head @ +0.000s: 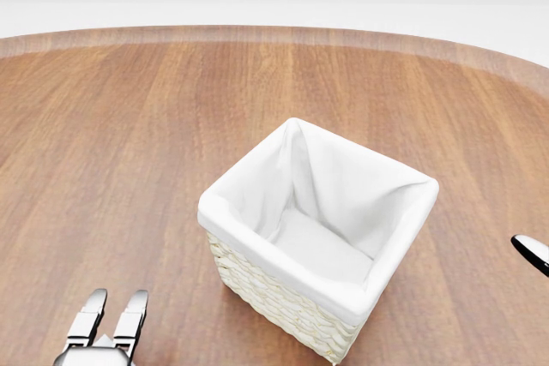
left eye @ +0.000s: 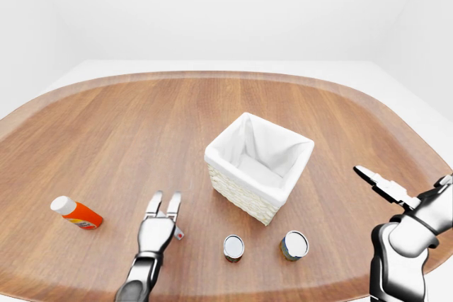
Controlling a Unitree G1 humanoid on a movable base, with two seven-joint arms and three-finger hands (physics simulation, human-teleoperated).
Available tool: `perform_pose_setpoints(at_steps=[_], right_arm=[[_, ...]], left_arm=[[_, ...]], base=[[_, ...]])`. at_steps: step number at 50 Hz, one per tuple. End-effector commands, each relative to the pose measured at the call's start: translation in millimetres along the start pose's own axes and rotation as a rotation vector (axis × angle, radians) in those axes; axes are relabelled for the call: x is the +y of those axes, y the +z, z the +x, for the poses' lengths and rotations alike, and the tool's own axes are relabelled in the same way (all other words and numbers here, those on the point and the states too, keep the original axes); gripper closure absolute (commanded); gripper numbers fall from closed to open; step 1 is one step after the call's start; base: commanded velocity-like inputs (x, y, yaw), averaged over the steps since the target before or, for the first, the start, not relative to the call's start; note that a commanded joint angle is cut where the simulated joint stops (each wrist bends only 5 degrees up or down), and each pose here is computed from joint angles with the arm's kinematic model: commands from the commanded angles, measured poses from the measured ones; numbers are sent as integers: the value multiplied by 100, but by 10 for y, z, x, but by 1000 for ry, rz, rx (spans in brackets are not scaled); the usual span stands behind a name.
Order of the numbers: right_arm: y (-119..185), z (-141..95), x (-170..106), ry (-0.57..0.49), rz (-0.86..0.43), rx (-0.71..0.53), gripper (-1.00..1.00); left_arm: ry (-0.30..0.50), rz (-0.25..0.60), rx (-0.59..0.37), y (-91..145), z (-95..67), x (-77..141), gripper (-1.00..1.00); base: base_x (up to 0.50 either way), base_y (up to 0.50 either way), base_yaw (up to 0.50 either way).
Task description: Pick up the alphabet soup and the cream cheese box, and put them in the basket.
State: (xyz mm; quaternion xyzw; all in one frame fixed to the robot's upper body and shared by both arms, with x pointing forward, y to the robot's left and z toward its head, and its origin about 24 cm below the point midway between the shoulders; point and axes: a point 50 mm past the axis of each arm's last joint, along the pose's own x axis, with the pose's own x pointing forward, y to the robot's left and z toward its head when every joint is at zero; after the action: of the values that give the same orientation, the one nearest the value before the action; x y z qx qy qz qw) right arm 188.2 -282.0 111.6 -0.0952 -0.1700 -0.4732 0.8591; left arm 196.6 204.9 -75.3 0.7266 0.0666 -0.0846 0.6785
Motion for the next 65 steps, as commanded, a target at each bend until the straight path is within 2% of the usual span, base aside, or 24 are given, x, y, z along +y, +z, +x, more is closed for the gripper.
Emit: perform_pose_setpoints(at_steps=[1, 19, 29, 39, 57, 58, 59, 60, 61, 62, 65], right_arm=[[6, -2, 0, 0, -1, 0, -100], [-8, 4, 4, 2, -2, 0, -100], [2, 1, 0, 1, -1, -1, -100], [-1, 4, 4, 1, -1, -2, -100], [4, -1, 2, 1, -3, -3, -100], [-1, 0, 3, 1, -3, -2, -100], [-8, 2, 7, 2, -3, -2, -100], [-11, 2, 7, 3, -3, -2, -100], [-14, 2, 10, 4, -3, -2, -100], [-26, 3, 12, 5, -6, 2, -100], [-9, 2, 8, 4, -4, -2, -100]], left_arm=[[-25, -4, 8, -20, 79, -64, -100], [-57, -12, 10, -15, 194, -99, -100], [-174, -16, 14, -23, 234, -232, -100], [-244, -11, 22, -21, 248, -291, -100], [-273, -12, 31, -26, 259, -305, -100], [-272, -12, 32, -29, 259, -305, -74], [-277, -10, 33, -33, 252, -312, 15], [-278, -10, 32, -33, 250, -314, 65], [-279, -10, 33, -33, 249, -315, 92], [-281, -10, 32, -34, 244, -320, 100], [-282, -9, 34, -38, 240, -323, 100]], base=[[0, 0, 0], [0, 0, 0], [0, 0, 0], [0, 0, 0], [0, 0, 0], [0, 0, 0], [0, 0, 0], [0, 0, 0], [0, 0, 0], [0, 0, 0], [0, 0, 0]])
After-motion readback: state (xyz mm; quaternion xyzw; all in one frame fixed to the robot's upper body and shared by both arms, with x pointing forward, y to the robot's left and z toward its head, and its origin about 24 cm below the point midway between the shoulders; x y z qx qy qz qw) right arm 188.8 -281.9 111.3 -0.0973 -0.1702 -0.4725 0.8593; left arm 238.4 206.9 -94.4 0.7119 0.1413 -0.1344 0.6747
